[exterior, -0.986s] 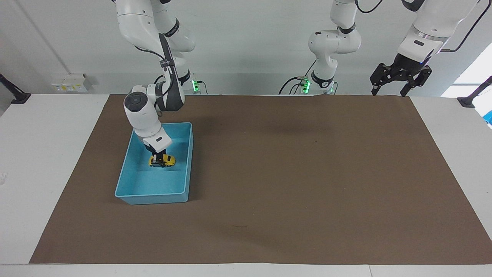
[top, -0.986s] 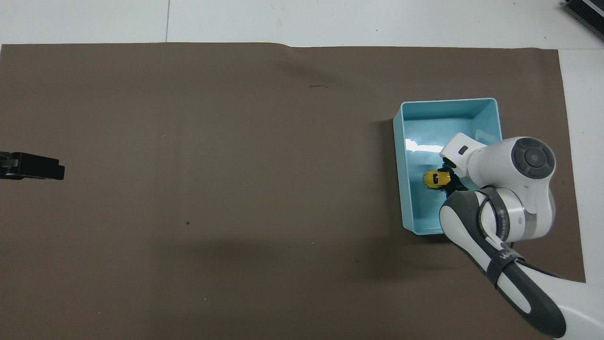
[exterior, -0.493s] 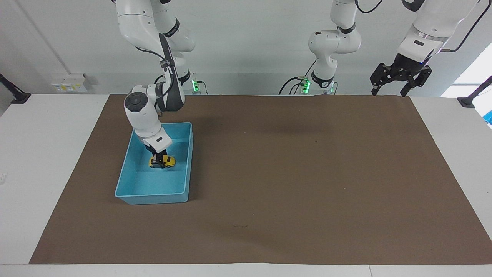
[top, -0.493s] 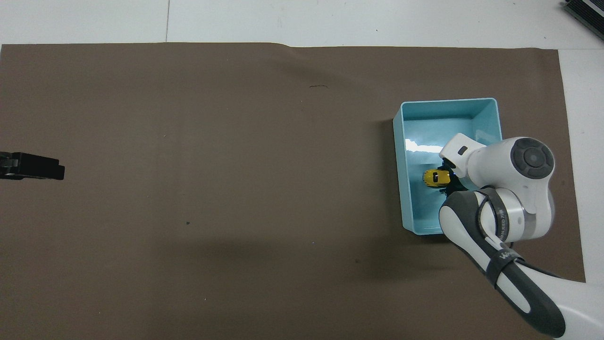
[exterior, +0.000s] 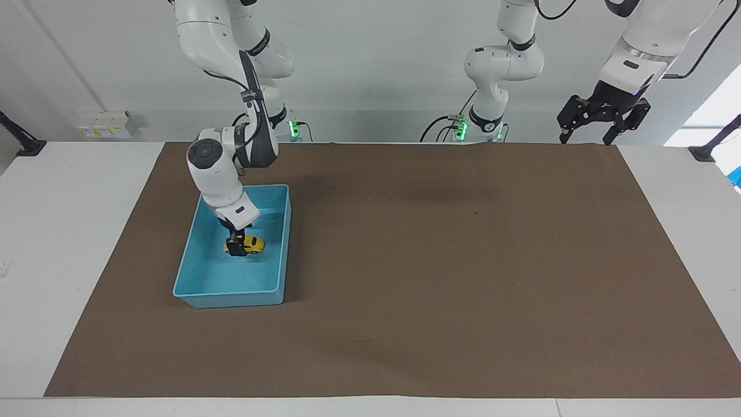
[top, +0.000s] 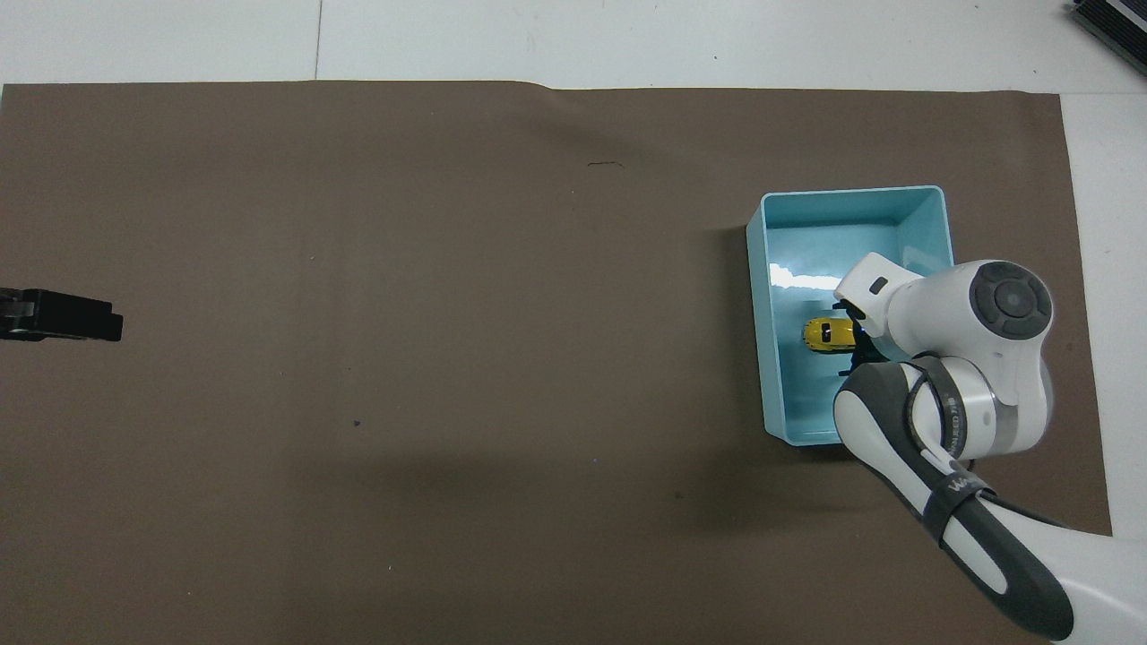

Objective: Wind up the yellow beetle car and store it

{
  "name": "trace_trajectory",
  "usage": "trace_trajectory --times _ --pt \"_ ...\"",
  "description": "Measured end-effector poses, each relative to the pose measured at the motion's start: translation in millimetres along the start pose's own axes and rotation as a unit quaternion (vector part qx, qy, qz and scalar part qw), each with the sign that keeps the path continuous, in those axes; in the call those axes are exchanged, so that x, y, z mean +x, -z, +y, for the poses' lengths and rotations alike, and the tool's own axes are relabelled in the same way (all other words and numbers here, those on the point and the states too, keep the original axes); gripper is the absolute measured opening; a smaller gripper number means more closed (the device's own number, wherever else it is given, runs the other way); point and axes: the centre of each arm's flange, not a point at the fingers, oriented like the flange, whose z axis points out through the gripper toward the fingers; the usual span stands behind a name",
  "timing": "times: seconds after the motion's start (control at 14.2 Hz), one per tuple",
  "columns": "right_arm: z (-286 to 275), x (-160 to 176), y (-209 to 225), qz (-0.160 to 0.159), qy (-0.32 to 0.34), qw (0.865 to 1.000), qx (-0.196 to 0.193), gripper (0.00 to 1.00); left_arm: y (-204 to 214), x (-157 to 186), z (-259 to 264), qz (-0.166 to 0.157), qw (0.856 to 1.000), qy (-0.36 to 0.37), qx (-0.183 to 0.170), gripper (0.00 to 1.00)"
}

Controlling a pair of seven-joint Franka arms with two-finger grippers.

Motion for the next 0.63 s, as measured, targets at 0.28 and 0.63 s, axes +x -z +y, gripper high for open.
trace_trajectory --times 0.28,0.63 --pt "7.6 -0.8 10.2 -0.001 -0.001 1.0 -0.006 1.0 0.0 0.0 0.0 0.0 1.0 0.0 0.0 1.0" --pt "17.1 -2.4 26.5 -0.002 -0.003 1.0 -0.008 1.0 0.0 0.0 0.0 0.0 1.0 0.0 0.0 1.0"
